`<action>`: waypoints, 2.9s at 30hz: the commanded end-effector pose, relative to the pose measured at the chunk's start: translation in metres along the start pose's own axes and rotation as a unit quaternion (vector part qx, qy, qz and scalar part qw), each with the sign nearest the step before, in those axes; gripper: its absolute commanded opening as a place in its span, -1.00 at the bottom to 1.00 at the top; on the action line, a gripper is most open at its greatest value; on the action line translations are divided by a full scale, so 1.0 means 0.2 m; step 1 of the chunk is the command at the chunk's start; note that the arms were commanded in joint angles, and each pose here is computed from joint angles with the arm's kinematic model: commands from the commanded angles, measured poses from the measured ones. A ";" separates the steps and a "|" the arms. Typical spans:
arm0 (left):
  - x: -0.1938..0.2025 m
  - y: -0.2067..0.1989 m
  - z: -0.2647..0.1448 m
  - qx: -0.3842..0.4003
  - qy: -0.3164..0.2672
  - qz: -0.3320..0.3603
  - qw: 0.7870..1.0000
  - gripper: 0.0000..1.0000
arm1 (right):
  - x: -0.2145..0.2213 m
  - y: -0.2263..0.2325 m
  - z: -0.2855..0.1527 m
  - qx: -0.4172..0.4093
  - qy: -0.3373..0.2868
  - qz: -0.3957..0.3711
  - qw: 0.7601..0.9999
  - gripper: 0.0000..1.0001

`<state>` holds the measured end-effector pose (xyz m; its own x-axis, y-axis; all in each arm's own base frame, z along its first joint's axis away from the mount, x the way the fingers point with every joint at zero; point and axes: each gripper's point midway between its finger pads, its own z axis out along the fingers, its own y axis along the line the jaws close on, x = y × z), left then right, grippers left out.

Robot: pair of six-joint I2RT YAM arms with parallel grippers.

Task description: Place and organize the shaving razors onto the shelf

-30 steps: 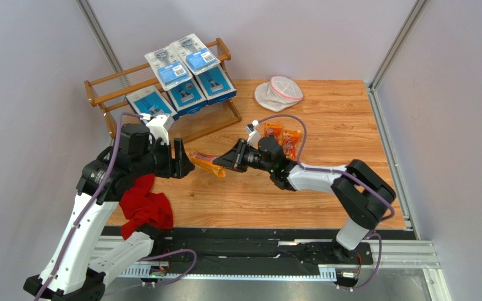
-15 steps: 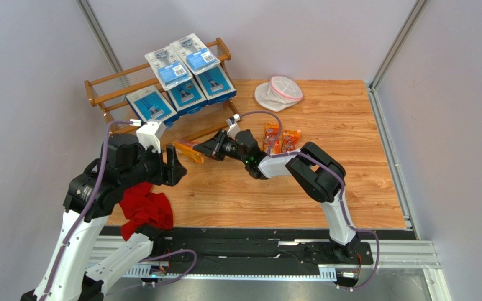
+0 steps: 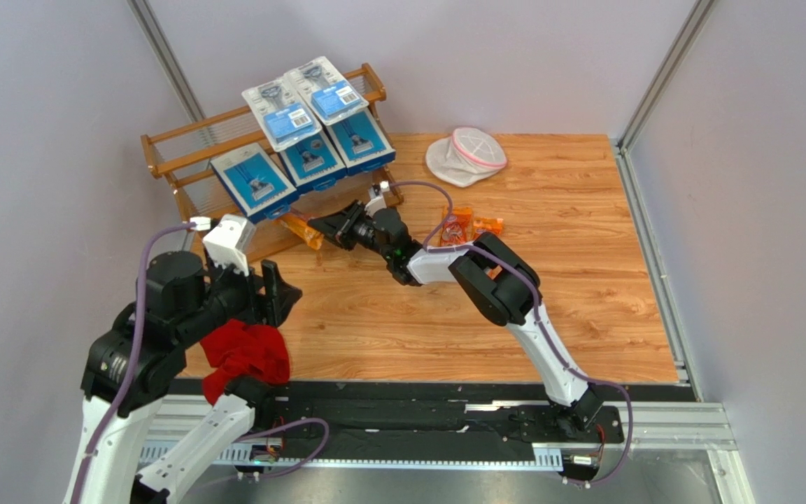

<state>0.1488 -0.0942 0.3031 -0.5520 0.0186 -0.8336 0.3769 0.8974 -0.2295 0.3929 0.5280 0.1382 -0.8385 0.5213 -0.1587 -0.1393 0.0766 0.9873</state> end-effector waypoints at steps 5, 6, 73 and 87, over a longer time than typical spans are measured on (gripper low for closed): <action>-0.10 -0.03 -0.09 0.020 -0.069 0.028 0.997 0.67 | -0.08 0.04 0.15 -0.002 -0.056 0.016 0.998 -0.91; -0.11 -0.04 -0.11 0.023 -0.072 0.029 0.997 0.67 | -0.08 0.02 0.16 0.005 -0.058 0.018 0.998 -0.90; -0.04 -0.16 -0.28 0.085 -0.080 0.036 0.993 0.68 | 0.10 -0.20 0.35 0.038 -0.111 0.118 0.986 0.29; -0.02 -0.16 -0.27 0.088 -0.074 0.030 0.993 0.67 | 0.15 -0.10 0.28 0.045 -0.083 0.097 0.991 0.38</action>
<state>0.0995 -0.0981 0.3392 -0.4304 -0.0014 -0.9026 0.5280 0.8107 -0.2530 0.4068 0.5881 0.0786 -0.7276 0.6830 0.0647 0.1148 0.0283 0.9930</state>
